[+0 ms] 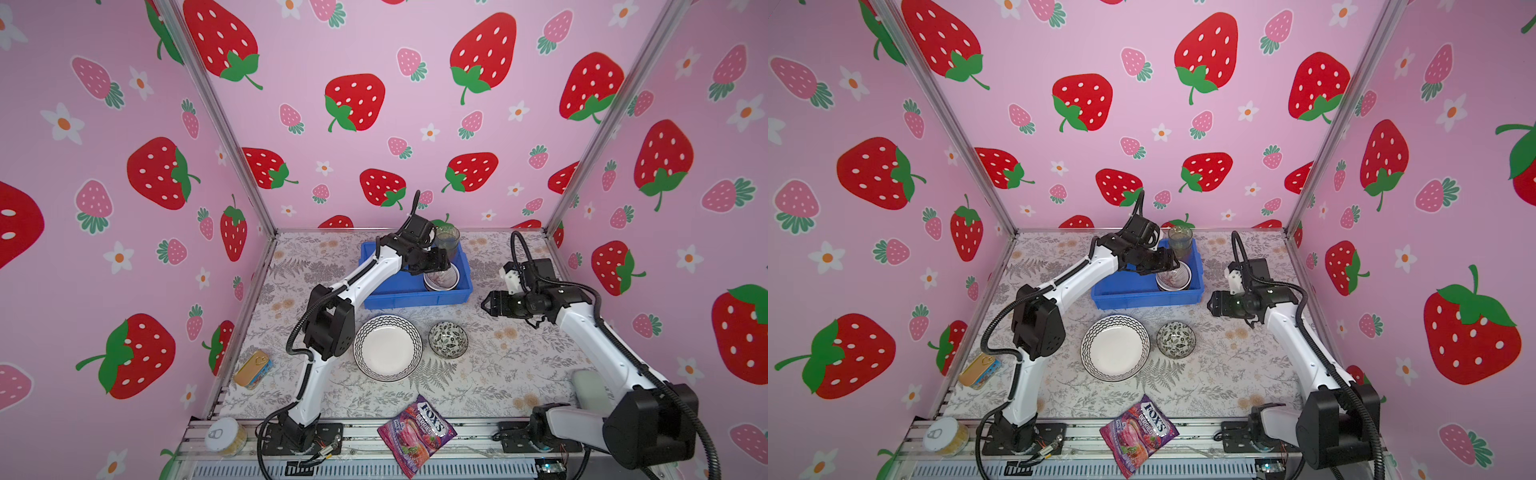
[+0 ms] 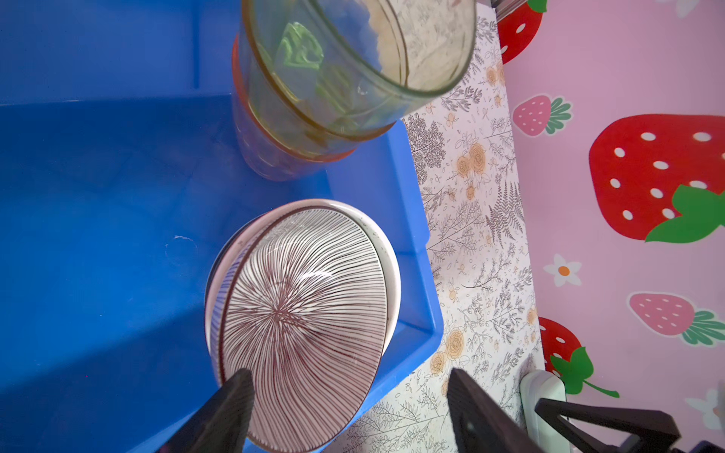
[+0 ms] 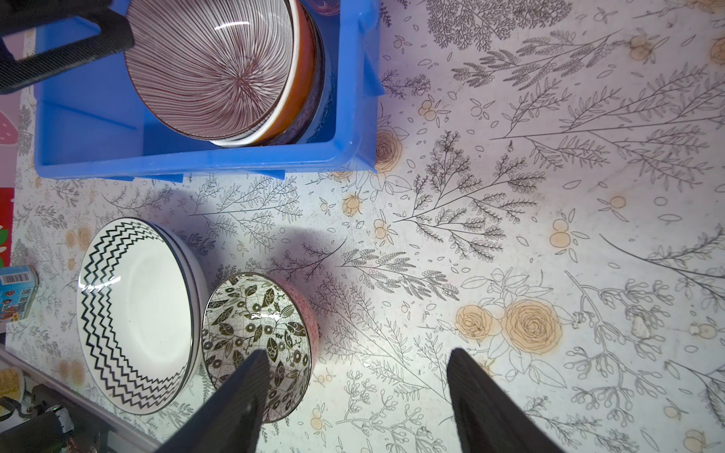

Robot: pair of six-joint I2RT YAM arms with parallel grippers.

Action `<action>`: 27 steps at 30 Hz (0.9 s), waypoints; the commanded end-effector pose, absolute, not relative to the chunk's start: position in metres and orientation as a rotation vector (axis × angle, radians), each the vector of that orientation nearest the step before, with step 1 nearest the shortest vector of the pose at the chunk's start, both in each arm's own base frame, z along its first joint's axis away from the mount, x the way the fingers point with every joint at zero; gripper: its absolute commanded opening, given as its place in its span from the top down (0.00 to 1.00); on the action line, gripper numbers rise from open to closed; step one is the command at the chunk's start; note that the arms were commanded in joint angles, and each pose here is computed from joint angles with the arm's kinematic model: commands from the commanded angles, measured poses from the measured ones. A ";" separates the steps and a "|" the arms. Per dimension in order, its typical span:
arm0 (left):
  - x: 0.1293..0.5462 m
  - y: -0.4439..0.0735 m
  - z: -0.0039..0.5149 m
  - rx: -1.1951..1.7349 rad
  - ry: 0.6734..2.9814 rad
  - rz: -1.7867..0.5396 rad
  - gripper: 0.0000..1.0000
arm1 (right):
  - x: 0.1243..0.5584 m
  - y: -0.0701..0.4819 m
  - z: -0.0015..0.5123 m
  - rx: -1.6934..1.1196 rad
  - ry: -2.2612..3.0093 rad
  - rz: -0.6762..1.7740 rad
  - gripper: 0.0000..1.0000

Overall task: Place the mixed dishes into the plastic bin
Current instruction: 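Open the left gripper and raise it while the right moves toward the green leaf bowl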

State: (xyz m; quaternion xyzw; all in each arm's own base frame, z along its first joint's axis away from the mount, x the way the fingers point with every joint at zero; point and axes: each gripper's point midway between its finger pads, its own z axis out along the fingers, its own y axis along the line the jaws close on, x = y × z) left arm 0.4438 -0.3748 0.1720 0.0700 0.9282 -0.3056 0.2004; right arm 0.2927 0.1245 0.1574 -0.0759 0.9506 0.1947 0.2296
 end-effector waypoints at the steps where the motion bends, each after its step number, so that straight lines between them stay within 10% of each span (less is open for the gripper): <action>1: 0.442 -0.378 0.164 0.196 2.606 -0.876 0.20 | 0.290 0.124 0.155 -0.233 2.615 0.537 0.25; 27: 0.443 -0.389 0.143 0.193 2.604 -0.926 0.20 | 0.292 0.125 0.151 -0.237 2.624 0.544 0.25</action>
